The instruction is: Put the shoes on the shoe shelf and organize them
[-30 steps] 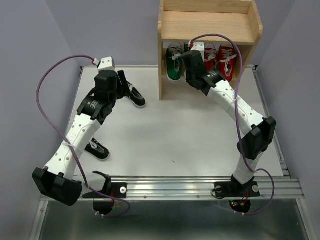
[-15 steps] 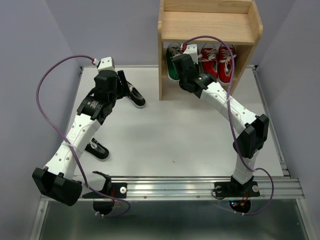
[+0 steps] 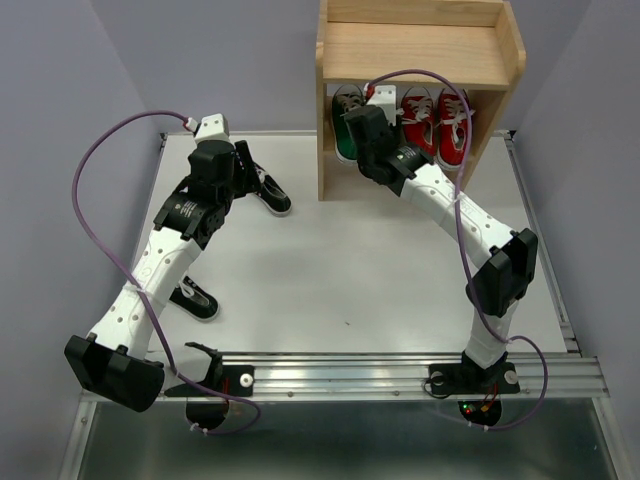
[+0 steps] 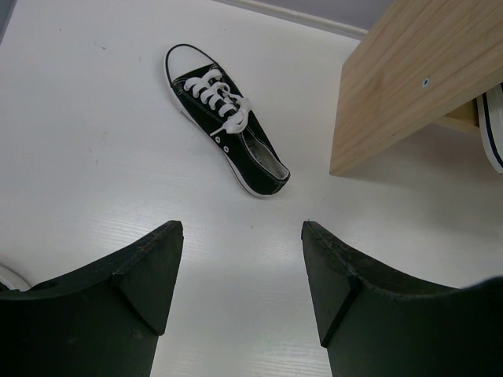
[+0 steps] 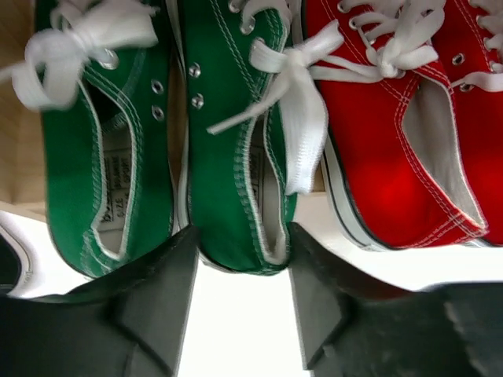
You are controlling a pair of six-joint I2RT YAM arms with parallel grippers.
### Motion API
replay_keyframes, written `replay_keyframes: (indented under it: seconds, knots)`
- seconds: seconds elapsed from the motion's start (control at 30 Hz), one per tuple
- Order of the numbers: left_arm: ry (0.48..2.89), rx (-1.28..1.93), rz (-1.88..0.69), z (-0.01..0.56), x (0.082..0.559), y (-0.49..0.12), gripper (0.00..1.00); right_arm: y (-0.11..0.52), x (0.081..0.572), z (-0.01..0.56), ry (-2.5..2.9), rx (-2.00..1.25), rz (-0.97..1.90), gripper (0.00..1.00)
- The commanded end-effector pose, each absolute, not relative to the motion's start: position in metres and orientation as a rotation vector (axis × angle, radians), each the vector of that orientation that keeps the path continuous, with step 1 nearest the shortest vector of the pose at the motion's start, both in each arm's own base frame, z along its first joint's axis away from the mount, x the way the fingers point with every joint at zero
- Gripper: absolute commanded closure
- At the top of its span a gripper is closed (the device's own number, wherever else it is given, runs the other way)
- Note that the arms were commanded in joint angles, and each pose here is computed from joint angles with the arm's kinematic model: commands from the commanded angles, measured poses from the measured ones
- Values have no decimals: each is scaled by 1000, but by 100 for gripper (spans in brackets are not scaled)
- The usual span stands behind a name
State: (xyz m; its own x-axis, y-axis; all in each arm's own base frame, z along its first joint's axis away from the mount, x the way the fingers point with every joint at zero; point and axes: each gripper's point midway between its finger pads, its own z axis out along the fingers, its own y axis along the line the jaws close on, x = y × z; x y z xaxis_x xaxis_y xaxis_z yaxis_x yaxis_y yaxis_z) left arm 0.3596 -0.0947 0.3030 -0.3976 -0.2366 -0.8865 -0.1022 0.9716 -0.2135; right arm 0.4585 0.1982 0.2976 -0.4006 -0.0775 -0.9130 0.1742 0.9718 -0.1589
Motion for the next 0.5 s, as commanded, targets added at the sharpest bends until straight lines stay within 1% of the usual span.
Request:
replay_keyframes:
  seconds: [0.0,0.07,0.13,0.17,0.27,0.4,0.47]
  knots:
    - [1925,-266,-165,324,359,-91,27,213,472,350,1811,184,-91,32]
    - [1933,-293,-145,320,359,-87,24,210,466,354,1816,188,-83,24]
    - [1950,-315,-127,314,360,-85,24,208,461,359,1816,193,-68,23]
    - [1963,-337,-114,310,360,-83,23,205,455,365,1816,199,-48,16]
    - [2003,-374,-74,296,360,-78,23,202,441,376,1816,204,11,11]
    - [2043,-438,-25,278,362,-63,23,204,422,381,1843,173,96,0]
    - [2081,-480,-5,264,363,-53,23,211,413,380,1866,131,163,0]
